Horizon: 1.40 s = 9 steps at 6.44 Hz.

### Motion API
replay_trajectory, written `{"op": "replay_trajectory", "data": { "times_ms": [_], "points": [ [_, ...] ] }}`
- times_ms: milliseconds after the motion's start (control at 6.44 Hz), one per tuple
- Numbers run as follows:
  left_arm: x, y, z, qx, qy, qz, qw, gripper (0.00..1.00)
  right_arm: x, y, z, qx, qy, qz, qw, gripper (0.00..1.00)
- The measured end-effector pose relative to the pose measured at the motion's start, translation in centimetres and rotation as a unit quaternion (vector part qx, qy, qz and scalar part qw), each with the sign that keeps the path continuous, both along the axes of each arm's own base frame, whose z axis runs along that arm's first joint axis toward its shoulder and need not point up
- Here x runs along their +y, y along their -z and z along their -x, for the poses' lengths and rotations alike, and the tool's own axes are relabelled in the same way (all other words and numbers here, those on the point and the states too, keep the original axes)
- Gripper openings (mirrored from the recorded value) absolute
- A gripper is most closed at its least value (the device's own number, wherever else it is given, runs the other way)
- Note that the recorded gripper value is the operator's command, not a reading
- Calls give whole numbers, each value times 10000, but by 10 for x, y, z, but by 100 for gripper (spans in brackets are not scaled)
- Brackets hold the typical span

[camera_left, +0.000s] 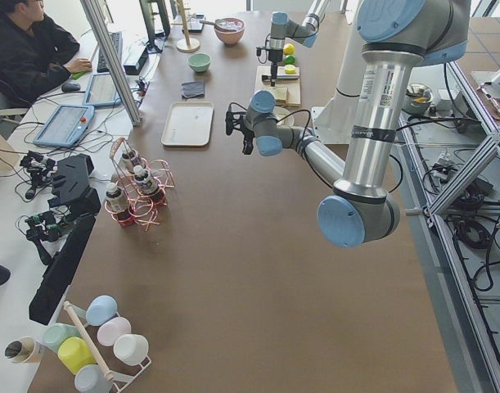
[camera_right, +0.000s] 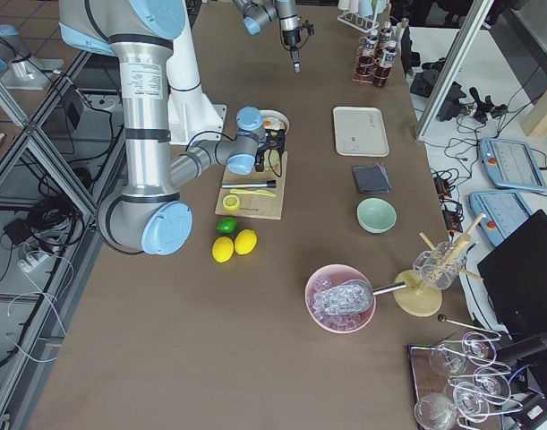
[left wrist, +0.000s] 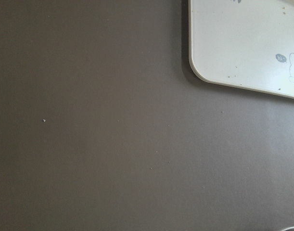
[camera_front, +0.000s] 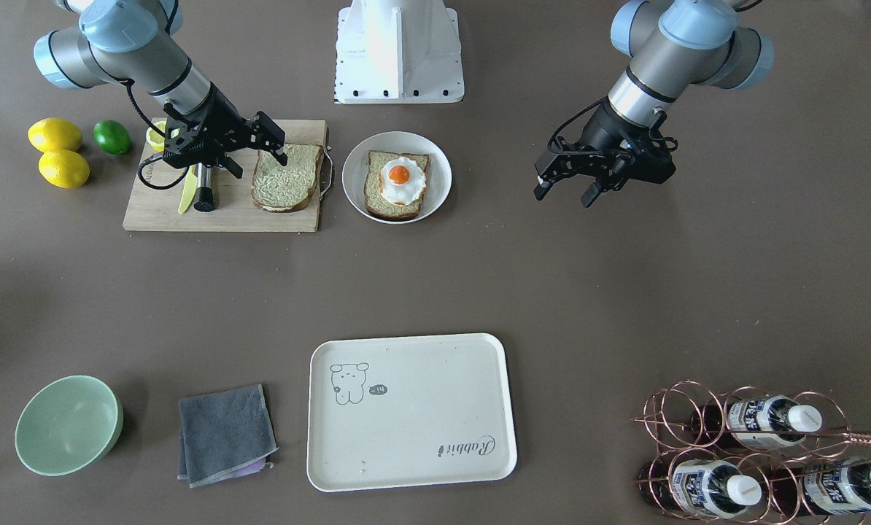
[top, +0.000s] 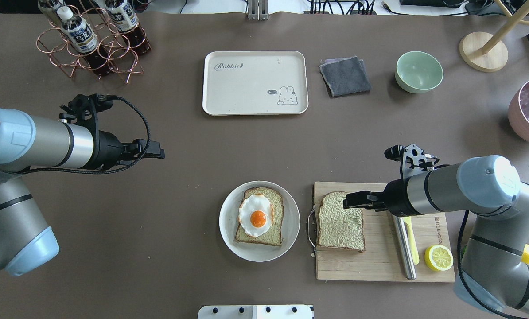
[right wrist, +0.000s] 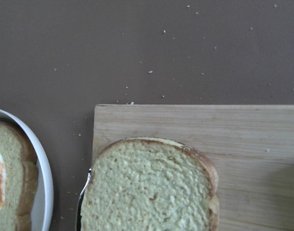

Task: Make sandwich and place on tray
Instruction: 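Grasp the bread slice with the right gripper and lift it toward the plate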

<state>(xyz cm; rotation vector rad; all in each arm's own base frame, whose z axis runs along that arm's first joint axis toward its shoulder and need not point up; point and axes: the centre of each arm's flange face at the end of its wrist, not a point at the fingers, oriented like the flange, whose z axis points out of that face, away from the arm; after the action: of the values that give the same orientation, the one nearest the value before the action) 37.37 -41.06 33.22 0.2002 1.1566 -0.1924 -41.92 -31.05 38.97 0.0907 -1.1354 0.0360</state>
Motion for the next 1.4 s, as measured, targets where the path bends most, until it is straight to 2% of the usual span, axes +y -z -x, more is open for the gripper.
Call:
{"op": "replay_trajectory", "data": {
  "times_ms": [311, 466, 621, 776, 932, 1398],
  "points": [
    [-1, -1, 0, -16, 23, -6, 10000, 97, 3, -8, 1, 85, 4, 21, 10000, 75],
    [-2, -2, 0, -34, 77, -21, 10000, 97, 3, -12, 1, 139, -12, 37, 9999, 45],
    [-2, -3, 0, -52, 116, -31, 9999, 97, 4, -14, 2, 171, -21, 38, 9998, 39],
    [-2, -4, 1, -65, 136, -33, 9999, 97, 6, -14, 4, 191, -21, 26, 9998, 17],
    [-2, -6, 2, -79, 148, -29, 9999, 97, 10, -15, 8, 222, -25, -1, 9997, 0],
    [0, -10, 4, -93, 153, -22, 9998, 97, 14, -16, 12, 245, -93, -66, 9996, 0]
  ]
}}
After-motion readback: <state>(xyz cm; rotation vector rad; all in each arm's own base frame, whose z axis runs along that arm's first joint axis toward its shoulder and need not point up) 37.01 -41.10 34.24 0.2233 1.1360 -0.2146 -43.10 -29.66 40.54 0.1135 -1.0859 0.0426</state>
